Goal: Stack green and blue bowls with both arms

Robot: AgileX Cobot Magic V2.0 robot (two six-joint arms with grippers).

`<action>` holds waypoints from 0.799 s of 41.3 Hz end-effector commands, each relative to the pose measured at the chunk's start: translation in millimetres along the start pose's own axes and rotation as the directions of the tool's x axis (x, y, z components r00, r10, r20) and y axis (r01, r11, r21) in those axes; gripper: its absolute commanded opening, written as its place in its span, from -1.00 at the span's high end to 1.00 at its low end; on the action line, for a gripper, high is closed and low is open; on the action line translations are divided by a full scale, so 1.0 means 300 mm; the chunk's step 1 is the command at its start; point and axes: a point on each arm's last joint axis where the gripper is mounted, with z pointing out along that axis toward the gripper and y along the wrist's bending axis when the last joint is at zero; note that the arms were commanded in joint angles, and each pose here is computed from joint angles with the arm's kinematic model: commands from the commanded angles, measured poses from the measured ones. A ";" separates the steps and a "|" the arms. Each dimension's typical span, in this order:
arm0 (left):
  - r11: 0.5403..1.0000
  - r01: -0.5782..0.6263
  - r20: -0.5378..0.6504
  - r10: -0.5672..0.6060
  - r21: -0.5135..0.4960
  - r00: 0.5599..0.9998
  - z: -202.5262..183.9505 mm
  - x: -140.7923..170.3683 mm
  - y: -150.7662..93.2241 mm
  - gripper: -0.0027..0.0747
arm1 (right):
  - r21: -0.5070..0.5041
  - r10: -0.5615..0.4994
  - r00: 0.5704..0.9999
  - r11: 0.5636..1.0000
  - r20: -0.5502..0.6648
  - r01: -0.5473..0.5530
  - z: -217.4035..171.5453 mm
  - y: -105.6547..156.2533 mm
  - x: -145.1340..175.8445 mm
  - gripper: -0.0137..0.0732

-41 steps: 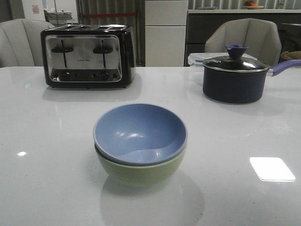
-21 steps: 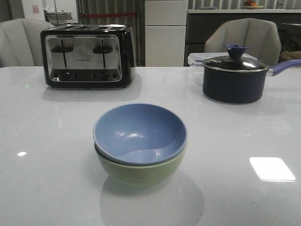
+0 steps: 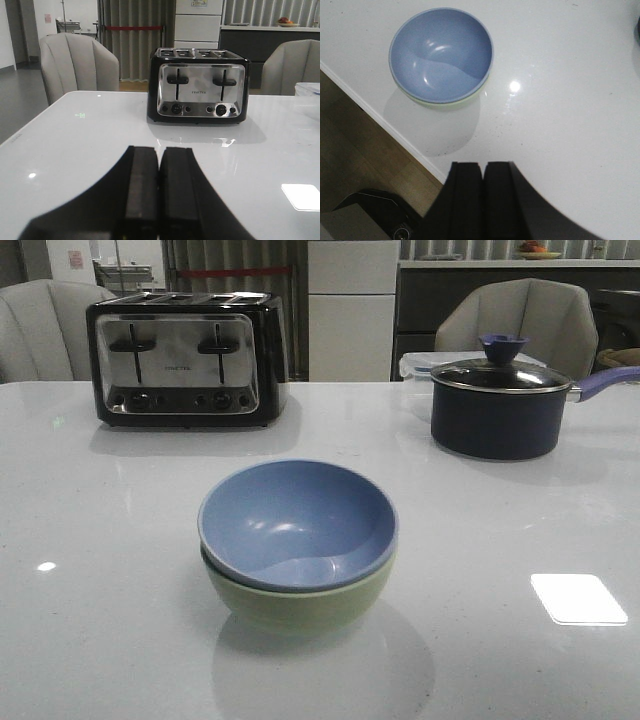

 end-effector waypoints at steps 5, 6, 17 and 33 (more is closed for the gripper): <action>1.000 0.010 0.108 -0.010 0.000 0.994 -0.007 -0.027 0.000 0.68 | 0.019 -0.020 0.994 1.000 0.110 0.019 -0.035 -0.003 -0.035 0.62; 1.000 0.010 0.108 -0.010 0.000 0.994 -0.007 -0.027 0.000 0.68 | 0.032 -0.014 0.992 0.999 0.124 0.010 -0.045 -0.009 -0.029 0.62; 1.000 0.010 0.108 -0.010 0.000 0.994 -0.007 -0.027 0.000 0.68 | 0.270 0.053 0.931 0.950 0.362 -0.159 -0.130 -0.087 0.099 0.62; 1.000 0.010 0.108 -0.010 0.000 0.994 -0.007 -0.027 0.000 0.68 | 0.487 -0.029 0.811 0.812 0.585 -0.322 -0.090 -0.084 0.405 0.62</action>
